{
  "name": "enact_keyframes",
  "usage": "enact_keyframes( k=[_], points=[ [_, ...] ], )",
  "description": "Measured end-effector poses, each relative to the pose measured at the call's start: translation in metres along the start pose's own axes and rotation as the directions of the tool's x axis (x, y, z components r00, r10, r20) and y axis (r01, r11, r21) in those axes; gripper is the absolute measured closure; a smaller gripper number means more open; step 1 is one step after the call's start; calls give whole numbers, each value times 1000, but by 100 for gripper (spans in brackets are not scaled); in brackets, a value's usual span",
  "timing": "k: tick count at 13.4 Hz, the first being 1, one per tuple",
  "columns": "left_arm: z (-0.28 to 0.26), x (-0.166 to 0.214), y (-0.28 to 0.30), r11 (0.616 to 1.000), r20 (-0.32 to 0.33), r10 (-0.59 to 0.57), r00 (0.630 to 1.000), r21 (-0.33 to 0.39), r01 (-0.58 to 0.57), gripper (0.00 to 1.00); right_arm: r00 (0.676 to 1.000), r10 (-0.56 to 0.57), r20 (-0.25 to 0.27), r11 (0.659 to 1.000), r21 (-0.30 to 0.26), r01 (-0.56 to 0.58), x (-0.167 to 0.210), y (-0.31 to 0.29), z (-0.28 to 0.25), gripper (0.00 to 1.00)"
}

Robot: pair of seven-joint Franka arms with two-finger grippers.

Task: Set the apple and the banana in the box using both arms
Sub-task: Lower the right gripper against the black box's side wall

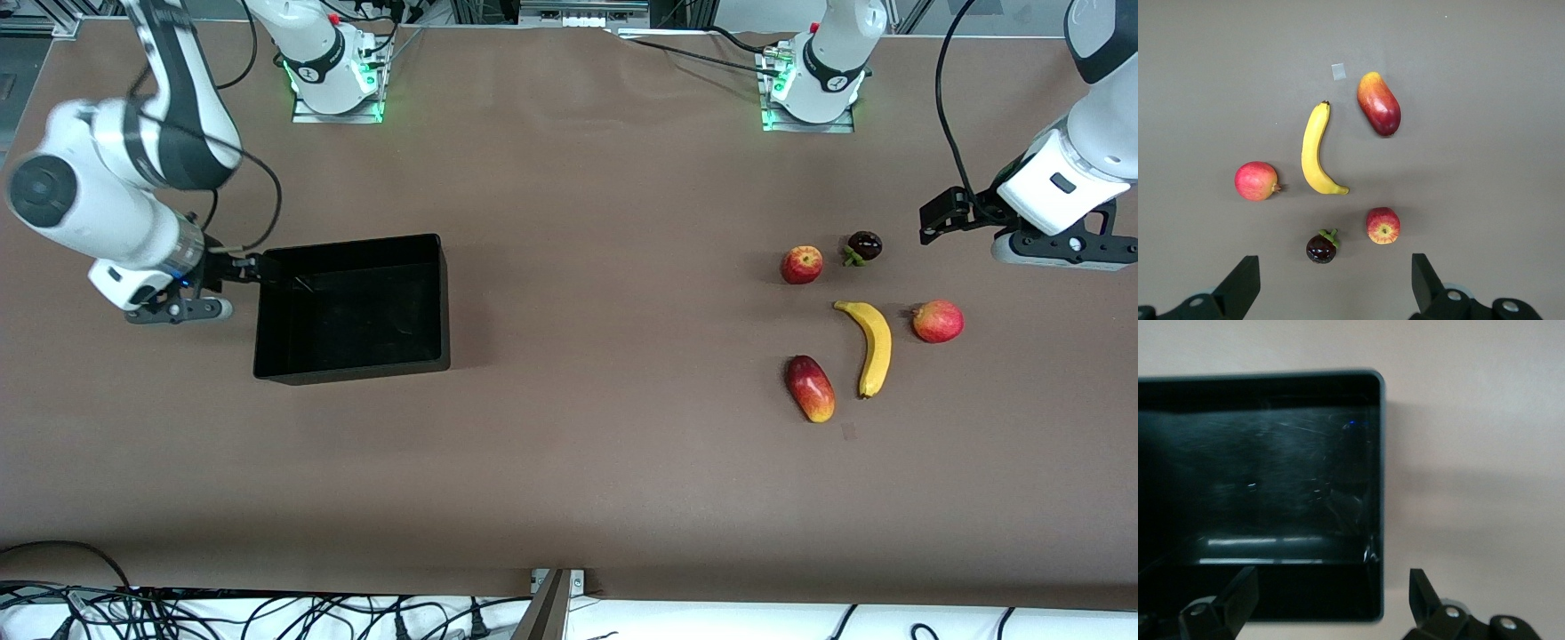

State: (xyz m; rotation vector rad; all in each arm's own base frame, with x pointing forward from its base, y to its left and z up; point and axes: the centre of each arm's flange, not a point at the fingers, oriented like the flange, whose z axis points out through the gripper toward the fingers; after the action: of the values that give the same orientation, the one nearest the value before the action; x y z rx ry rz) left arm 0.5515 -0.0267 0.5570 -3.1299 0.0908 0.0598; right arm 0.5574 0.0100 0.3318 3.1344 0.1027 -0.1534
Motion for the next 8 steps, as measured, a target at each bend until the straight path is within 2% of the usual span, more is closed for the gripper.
enact_keyframes(
  k=[6,8],
  points=[
    [2,1,0,1000,4,0,1000,0,0,0,998,43,37,999,-4,-43,-2,24,102,3],
    [3,1,0,1000,6,0,1000,0,0,0,998,43,48,999,-4,-42,-2,24,110,27]
  ],
)
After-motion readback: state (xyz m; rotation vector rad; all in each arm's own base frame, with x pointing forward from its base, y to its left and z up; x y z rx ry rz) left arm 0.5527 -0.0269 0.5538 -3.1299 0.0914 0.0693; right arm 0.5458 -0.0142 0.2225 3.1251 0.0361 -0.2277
